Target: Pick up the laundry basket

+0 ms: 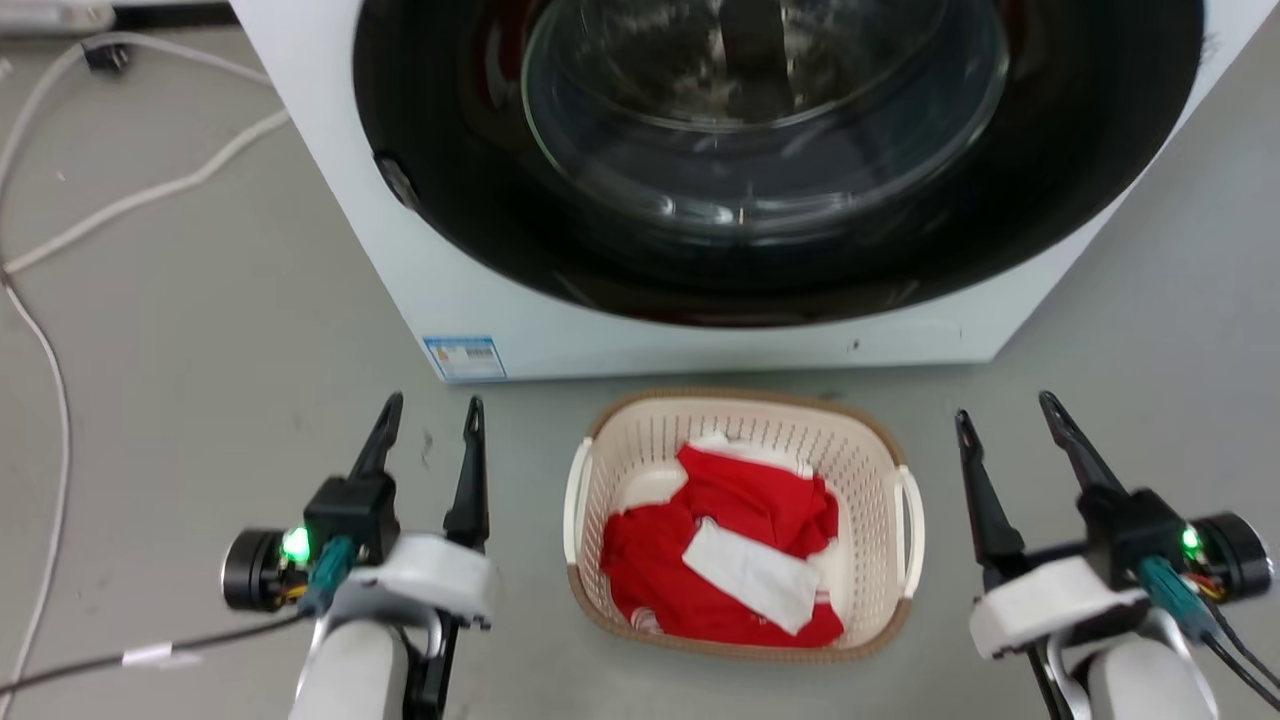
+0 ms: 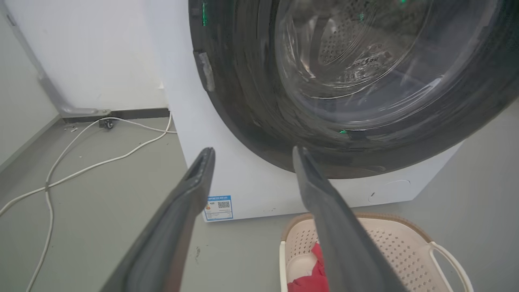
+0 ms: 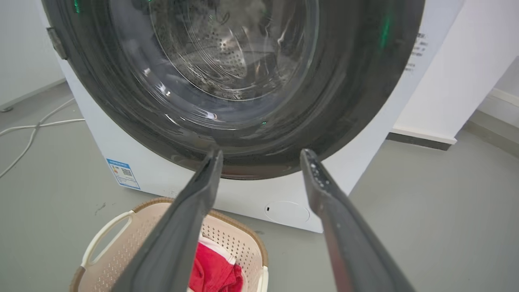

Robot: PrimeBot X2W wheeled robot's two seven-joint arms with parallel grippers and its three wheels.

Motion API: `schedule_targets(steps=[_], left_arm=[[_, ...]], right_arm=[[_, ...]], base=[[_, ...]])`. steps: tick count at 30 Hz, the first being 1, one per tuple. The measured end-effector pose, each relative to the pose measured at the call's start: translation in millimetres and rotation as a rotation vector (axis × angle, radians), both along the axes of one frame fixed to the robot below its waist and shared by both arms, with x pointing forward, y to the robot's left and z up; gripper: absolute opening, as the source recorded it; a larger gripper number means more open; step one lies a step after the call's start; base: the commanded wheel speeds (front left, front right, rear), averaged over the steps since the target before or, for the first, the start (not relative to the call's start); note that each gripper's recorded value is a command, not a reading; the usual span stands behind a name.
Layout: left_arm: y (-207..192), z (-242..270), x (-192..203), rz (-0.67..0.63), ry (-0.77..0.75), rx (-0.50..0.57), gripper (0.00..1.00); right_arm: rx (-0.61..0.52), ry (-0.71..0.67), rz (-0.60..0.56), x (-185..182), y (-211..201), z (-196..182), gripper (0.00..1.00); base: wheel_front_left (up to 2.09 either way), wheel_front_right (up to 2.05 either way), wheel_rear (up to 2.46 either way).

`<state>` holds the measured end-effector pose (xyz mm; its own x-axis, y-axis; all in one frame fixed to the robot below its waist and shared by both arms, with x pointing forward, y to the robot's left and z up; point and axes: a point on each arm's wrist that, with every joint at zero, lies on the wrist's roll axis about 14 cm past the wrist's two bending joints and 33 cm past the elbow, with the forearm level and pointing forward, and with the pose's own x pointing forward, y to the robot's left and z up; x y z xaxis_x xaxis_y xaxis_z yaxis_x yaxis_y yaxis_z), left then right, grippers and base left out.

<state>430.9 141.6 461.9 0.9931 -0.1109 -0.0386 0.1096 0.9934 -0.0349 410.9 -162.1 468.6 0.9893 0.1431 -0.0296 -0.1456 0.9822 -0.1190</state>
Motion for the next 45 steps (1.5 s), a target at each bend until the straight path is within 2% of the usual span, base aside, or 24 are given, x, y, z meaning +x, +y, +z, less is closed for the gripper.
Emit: schedule_targets(steps=[12, 19, 31, 45], left_arm=[[-26.2, -101.6, 50.7, -0.102, 0.256, 0.026, 1.00], [-37.8, -166.9, 60.8, -0.163, 0.427, 0.045, 1.00], [-53.3, -245.6, 65.3, -0.261, 0.646, 0.080, 1.00], [-64.3, -297.0, 64.6, -0.315, 0.779, 0.093, 1.00]], right_arm=[[-0.094, 0.328, 0.043, 35.0, 2.6, -119.3, 1.00], [-0.139, 0.482, 0.037, 41.8, -8.8, -175.5, 1.00], [-0.196, 0.691, 0.051, 38.9, -21.7, -243.3, 1.00], [-0.196, 0.849, 0.065, 30.8, -24.2, -294.5, 1.00]], base=[[0.00, 0.00, 0.00], [0.00, 0.00, 0.00], [0.00, 0.00, 0.00], [0.00, 0.00, 0.00]])
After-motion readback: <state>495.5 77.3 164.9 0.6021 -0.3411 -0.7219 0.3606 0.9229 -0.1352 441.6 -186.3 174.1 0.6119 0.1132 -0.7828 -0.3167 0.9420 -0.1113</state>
